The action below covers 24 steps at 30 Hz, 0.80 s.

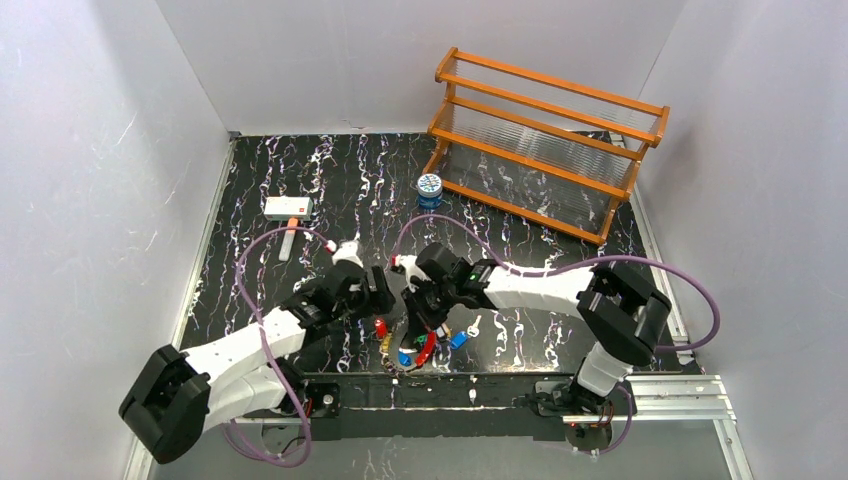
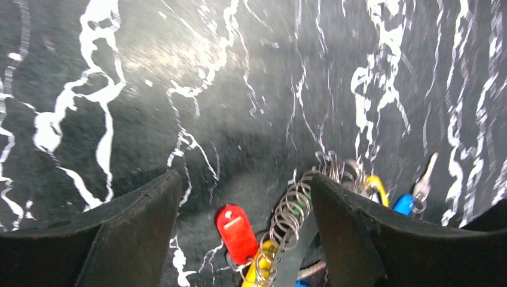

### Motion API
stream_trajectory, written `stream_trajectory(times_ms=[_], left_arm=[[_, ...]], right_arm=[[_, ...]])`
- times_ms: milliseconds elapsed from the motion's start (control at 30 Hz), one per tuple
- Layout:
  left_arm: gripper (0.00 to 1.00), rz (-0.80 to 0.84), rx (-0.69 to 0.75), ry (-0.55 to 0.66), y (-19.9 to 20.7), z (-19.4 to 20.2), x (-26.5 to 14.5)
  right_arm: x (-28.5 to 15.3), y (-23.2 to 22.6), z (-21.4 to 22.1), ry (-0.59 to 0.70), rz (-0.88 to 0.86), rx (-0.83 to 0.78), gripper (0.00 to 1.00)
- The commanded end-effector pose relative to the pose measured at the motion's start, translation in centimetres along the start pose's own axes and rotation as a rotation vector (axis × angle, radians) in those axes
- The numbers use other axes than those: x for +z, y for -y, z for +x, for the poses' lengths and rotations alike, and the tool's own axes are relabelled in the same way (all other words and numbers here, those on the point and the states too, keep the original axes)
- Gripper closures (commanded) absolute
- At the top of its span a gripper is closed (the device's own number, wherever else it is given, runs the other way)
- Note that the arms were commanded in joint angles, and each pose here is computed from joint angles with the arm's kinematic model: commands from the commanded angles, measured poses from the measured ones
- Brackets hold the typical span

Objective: Put the keys on the keyring

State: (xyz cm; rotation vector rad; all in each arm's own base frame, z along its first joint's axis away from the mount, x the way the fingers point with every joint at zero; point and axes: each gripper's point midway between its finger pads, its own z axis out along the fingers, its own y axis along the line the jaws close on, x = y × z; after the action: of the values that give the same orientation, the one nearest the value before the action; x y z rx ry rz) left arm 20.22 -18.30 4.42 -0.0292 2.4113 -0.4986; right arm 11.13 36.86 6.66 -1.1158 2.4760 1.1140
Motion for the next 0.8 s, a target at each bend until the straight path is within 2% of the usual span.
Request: stream_trajectory(times_ms=[0,267,467,667,767], left_arm=[[0.22,0.06,-0.161,0.013,-0.4,-1.5,-0.6],[0.17,0.004,-0.212,0.098,-2.6,-3.1,-2.0],[0.02,0.035,-0.186,0.157,-2.5,-3.8,-3.0],[0.02,0.034,-0.169,0.103,-2.6,-2.5,-2.6],[0.02,0.06,-0.158,0.049,-2.2,-1.6,-2.0]], right_arm=[[0.7,2.5,1.7,-0.061,0.142,0.023,0.99],[0.6,5.8,0.8,-0.044,0.333,0.0,0.99],[0.6,8.1,-1.6,-0.003,0.382,0.022,0.99],[-0.6,10.1,-4.4,0.057,0.404,0.021,0.99],[-1.1,9.2,-5.5,0.081,0.371,-0.016,0.99]])
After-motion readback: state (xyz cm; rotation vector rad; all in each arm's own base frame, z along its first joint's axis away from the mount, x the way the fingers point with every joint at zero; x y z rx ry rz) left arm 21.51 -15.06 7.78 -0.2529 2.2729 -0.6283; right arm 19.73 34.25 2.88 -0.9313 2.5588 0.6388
